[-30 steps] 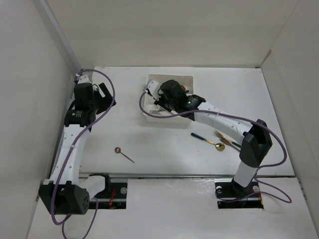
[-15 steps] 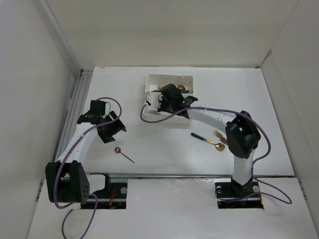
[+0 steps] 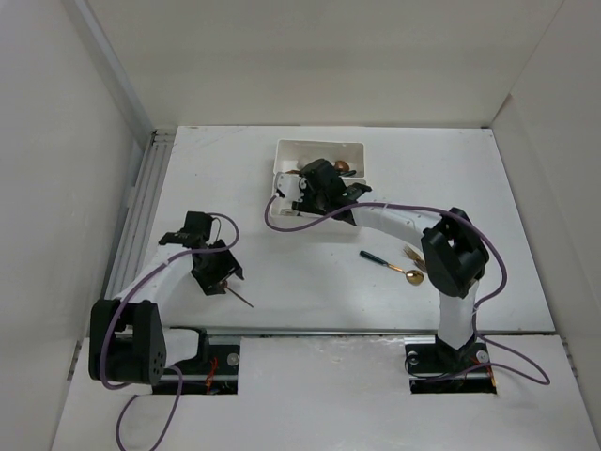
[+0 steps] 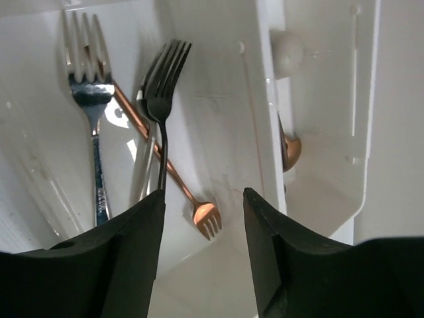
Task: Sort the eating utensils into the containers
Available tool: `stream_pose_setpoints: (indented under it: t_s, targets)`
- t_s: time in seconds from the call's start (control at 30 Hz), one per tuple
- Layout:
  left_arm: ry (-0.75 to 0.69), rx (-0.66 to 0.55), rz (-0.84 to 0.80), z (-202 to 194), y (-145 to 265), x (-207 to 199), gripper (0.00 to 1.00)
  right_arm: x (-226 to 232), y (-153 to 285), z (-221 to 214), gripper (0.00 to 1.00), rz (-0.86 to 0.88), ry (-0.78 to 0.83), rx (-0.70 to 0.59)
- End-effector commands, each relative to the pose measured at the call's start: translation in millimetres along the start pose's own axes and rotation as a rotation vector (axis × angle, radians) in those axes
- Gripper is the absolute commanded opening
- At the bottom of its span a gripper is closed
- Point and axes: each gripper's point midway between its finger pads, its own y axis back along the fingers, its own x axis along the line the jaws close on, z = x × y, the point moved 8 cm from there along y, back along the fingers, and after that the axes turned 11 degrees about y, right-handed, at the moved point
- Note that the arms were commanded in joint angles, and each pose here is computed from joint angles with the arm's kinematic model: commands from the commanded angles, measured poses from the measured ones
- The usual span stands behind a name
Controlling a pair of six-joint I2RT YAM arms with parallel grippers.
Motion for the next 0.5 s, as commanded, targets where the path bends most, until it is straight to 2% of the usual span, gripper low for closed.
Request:
stream_pose_setpoints:
  t_s: [0.0,0.1,0.27,0.47]
  targets:
    - [-0.027,0.006,-0.026,-4.8,0.2,-3.4,0.55,-25.6,16.3,9.6,0.56,-0.156,-0.087,-0.019]
    - [-0.042,0.026,-0.007,-8.7,-5.7,-2.5,0.49,-32.5,34.1,17.0,0.56,-0.209,-0.112,-0.027]
    - [-0.056,0.044,0.025,-15.8,-5.4,0.2,0.48,-35.2,66.7,35.8,0.56,-0.257,-0.113,-0.076]
    - [-0.04,0.12,0.089,-26.3,-0.4,4.0,0.48,-36.9,138.3,49.9,0.61,-0.381,-0.173,-0.118]
